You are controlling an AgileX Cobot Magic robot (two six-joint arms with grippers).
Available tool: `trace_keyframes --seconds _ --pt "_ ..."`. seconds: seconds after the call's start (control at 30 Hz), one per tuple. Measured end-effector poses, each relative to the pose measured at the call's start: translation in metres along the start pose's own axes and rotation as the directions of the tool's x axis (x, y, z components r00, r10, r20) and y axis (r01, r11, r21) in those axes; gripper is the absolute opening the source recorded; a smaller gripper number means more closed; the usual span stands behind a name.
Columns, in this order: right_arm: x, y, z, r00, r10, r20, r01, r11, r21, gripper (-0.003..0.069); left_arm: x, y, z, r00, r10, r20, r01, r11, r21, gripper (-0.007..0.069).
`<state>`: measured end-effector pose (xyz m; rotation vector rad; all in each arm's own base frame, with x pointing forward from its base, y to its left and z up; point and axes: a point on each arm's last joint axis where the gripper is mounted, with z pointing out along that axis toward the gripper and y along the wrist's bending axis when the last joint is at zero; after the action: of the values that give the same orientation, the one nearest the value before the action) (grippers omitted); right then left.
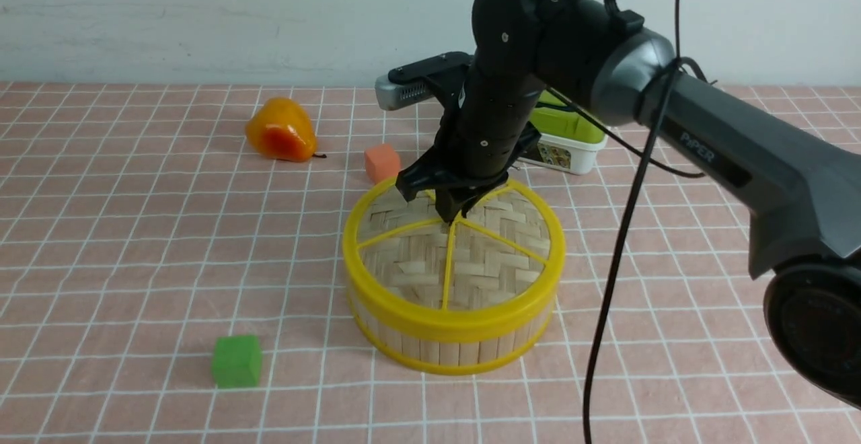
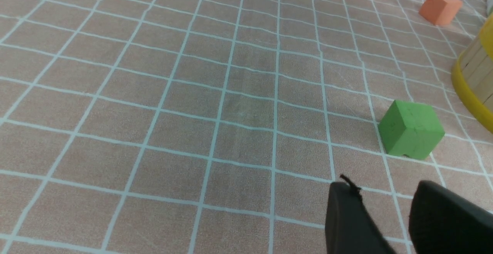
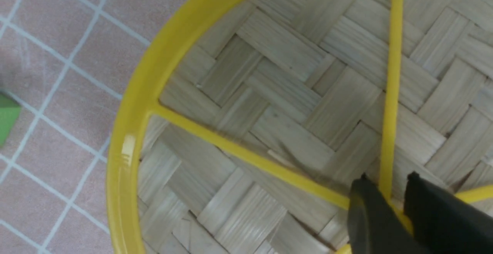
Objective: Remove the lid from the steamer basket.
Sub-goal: Use the right arm to lift the lid of the steamer, then use the right arm to place the steamer lid on the table
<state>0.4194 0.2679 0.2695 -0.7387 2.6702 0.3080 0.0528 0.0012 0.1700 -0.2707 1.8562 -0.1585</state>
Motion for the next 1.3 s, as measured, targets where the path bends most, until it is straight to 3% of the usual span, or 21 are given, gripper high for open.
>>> trace_keyframes --seconds 0.1,0.27,0.3,0.33,0.43,0.63,0.77,1.17,1.3 --pt "-0.001 0.002 -0.017 1.000 -0.011 0.025 0.011 1.000 0.000 0.0076 0.000 0.000 0.000 1.000 0.000 0.000 0.000 1.000 0.000 0.0239" --pt "0.002 -0.004 -0.107 0.982 -0.025 0.189 0.025 1.000 0.001 0.0076 0.000 0.000 0.000 1.000 0.000 0.000 0.000 1.000 0.000 0.0239" --pt "0.013 -0.019 -0.145 0.970 -0.003 0.243 -0.002 1.000 0.021 0.0076 0.000 0.000 0.000 1.000 0.000 0.000 0.000 1.000 0.000 0.0239" --pt "0.014 -0.021 -0.149 0.969 -0.002 0.247 -0.004 1.000 0.025 0.0076 0.000 0.000 0.000 1.000 0.000 0.000 0.000 1.000 0.000 0.0239" --pt "0.049 -0.069 -0.183 0.967 0.078 0.242 -0.103 0.990 0.094 0.0076 0.000 0.000 0.000 1.000 0.000 0.000 0.000 1.000 0.000 0.0239" --pt "0.117 -0.150 -0.137 0.957 0.289 0.032 -0.290 0.942 0.171 0.0076 0.000 0.000 0.000 1.000 0.000 0.000 0.000 1.000 0.000 0.0239" --pt "0.138 -0.181 -0.094 0.932 0.358 0.052 -0.361 0.911 0.200 0.0076 0.000 0.000 0.000 1.000 0.000 0.000 0.000 1.000 0.000 0.0239" --pt "0.144 -0.203 -0.018 0.916 0.398 0.055 -0.401 0.898 0.181 0.0076 0.000 0.000 0.000 1.000 0.000 0.000 0.000 1.000 0.000 0.0239" --pt "0.146 -0.205 -0.007 0.911 0.410 0.037 -0.410 0.895 0.175 0.0116 0.000 0.000 0.000 1.000 0.000 0.000 0.000 1.000 0.000 0.0239"
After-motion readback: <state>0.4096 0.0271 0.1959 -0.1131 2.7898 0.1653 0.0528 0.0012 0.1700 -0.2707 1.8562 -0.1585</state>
